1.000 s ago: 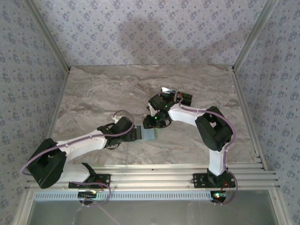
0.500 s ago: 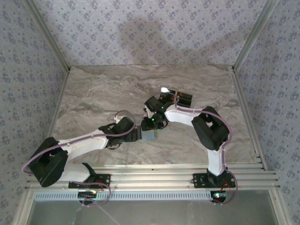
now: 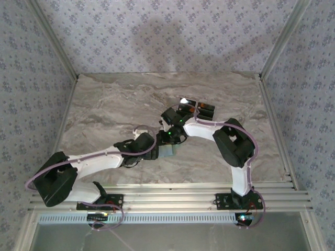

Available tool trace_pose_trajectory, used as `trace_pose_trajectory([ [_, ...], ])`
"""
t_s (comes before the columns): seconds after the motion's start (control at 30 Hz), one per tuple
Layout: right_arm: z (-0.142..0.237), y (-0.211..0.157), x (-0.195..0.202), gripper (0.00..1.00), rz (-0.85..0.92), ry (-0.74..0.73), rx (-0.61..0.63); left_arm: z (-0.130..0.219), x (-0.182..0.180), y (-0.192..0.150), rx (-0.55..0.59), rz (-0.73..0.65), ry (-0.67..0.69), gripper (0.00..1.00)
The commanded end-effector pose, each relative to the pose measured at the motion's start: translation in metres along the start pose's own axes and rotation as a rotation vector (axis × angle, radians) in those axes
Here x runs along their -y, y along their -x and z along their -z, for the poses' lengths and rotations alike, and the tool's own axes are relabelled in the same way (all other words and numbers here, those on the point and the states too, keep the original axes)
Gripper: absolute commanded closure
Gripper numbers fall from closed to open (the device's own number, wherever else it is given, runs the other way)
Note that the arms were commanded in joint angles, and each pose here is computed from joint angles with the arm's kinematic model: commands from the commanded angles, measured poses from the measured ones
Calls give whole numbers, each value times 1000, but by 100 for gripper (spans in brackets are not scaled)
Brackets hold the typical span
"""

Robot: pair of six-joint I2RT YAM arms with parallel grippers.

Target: Put the credit cards into the card holder

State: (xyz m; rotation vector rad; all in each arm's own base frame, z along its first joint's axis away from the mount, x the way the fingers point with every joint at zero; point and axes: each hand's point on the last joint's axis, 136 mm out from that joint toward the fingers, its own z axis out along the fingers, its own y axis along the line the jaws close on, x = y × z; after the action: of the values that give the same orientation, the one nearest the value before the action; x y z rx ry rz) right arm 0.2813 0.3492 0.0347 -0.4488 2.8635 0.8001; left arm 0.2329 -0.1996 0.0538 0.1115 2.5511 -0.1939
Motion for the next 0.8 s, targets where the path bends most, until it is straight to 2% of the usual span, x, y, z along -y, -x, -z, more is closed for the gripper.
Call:
trace_pose_trajectory([
  [0.0,-14,-18,13,54,-38,-24,-62,1,15,12,49,-22,-35,0],
  [0.33,-13,-18,13,54,-44,-23,-61,-9,33,14,61,-54,-57,0],
  [0.6,-11,-18,12,54,-46,-17,-62,-23,23,6,33,-73,32,0],
  [0.77,4,-11,5,54,-44,4,-28,-28,14,-4,12,-68,61,0],
])
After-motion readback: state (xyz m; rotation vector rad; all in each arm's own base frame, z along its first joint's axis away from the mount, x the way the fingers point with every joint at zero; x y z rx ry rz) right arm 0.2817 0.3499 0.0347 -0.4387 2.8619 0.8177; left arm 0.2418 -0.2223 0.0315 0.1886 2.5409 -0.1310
